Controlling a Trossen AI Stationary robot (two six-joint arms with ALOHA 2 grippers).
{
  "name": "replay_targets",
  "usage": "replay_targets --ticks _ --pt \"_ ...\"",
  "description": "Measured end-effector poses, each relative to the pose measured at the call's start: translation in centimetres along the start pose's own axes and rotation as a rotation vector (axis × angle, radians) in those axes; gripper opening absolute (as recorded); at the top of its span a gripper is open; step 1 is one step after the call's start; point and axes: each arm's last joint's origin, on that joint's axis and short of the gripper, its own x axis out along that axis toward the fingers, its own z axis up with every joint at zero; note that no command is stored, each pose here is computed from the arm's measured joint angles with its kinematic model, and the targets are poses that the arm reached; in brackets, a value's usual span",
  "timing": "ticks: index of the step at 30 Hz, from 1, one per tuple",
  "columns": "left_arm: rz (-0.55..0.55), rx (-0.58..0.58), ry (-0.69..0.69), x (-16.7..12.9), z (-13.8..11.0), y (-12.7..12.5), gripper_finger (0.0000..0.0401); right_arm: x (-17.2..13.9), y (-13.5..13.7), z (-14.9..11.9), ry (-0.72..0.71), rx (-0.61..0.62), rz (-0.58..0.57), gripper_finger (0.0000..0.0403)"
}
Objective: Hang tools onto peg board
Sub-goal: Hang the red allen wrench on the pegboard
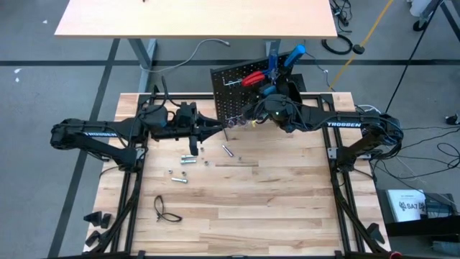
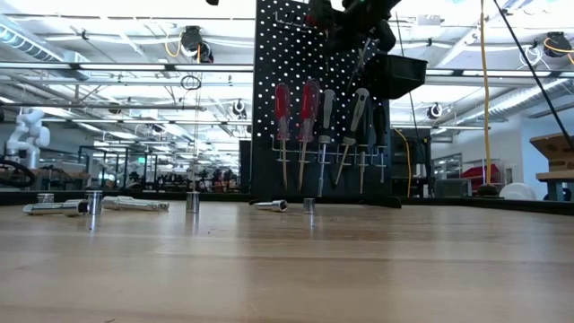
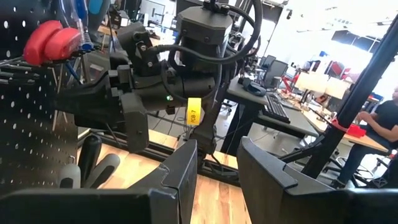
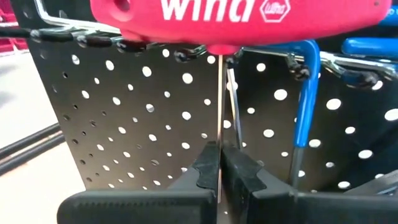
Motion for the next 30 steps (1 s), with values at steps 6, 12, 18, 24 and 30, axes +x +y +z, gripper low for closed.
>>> replay_targets --ticks 6,12,18,24,30 --pt "0.0 -0.001 0.0 0.0 0.0 0.0 0.0116 0.1 0.1 -0.1 0.001 -0.054 -0.005 0.0" --pt "0.0 -0.001 0.0 0.0 0.0 0.0 0.0116 0.5 0.3 -0.4 0.007 -0.097 -0.003 0.0" --pt "0.0 -0.002 0.0 0.0 0.0 0.0 0.0116 0.5 0.4 -0.3 -0.011 -0.126 -0.017 0.0" --pt "0.001 0.0 0.004 0.0 0.0 0.0 0.0116 0.1 0.8 0.5 -0.051 -0.133 0.0 0.0" --pt "0.002 0.006 0.008 0.0 -0.1 0.0 0.0116 -0.6 1.4 0.6 -0.061 -0.132 0.004 0.0"
